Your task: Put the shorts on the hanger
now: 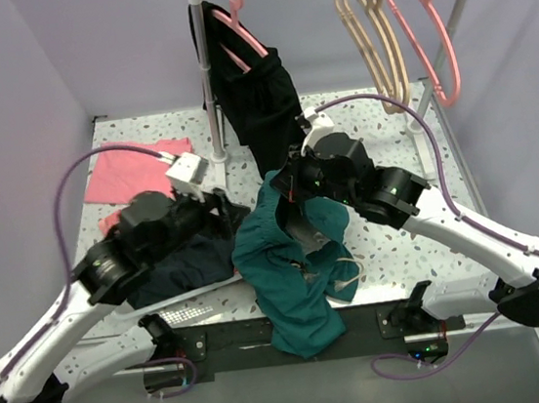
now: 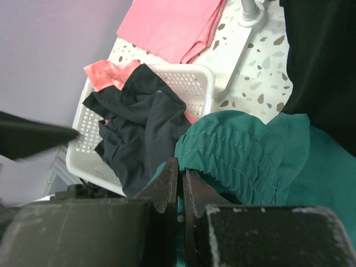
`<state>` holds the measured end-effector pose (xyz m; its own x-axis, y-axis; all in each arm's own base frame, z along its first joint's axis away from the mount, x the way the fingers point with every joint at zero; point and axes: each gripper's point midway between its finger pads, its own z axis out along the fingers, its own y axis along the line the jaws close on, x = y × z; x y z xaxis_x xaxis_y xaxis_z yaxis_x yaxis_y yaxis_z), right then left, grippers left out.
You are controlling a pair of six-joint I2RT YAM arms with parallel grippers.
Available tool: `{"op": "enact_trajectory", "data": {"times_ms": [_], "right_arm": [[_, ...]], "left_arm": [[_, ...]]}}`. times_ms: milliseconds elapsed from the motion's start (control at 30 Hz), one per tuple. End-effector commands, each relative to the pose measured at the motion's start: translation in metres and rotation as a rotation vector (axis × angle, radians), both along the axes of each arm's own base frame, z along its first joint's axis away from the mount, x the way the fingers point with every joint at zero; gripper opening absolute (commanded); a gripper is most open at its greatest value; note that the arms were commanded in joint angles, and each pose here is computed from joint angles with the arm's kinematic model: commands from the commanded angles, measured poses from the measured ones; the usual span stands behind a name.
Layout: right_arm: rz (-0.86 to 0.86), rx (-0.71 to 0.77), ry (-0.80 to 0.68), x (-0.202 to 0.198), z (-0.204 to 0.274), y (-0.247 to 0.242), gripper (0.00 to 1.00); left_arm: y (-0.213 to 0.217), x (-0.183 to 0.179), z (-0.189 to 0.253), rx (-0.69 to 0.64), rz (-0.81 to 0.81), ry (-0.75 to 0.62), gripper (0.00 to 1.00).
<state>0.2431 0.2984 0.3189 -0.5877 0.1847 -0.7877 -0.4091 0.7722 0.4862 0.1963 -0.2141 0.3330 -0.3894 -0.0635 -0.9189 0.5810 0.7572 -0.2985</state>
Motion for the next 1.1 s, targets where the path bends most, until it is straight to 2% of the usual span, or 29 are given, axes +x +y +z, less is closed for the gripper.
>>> {"op": "enact_trajectory", "data": {"times_ms": [0,67,100,267,400,633,800,1000,1067], "right_arm": [[-0.061,0.081,-0.041,0.014,0.028,0.006,0.00],[-0.070,0.080,-0.039,0.016,0.029,0.007,0.00],[-0.072,0.077,-0.038,0.017,0.029,0.006,0.00],[-0.087,0.070,-0.040,0.019,0.029,0.006,0.00],[-0.088,0.072,-0.034,0.020,0.027,0.006,0.00],[-0.104,0.060,-0.021,0.020,0.020,0.004,0.00],[-0.146,0.012,-0.021,0.023,0.008,-0.006,0.00],[-0.183,-0.031,-0.038,0.027,0.004,-0.017,0.00],[-0.188,-0.041,-0.040,0.028,0.003,-0.018,0.00]], "left_arm": [[-0.028,0.002,-0.022,-0.040,0.085,0.048,0.73],[-0.044,-0.010,-0.024,-0.033,0.082,0.051,0.75],[-0.041,-0.006,-0.023,-0.023,0.139,0.032,0.76],[-0.051,-0.013,-0.030,-0.048,0.196,0.048,0.80],[-0.039,0.004,-0.044,0.001,0.360,0.055,0.80],[-0.062,0.023,-0.045,-0.023,0.409,-0.005,0.78],[-0.066,0.028,-0.057,-0.006,0.442,0.002,0.61],[-0.065,0.027,-0.061,0.017,0.433,0.003,0.46],[-0.059,0.028,-0.064,0.037,0.451,0.005,0.35]]}}
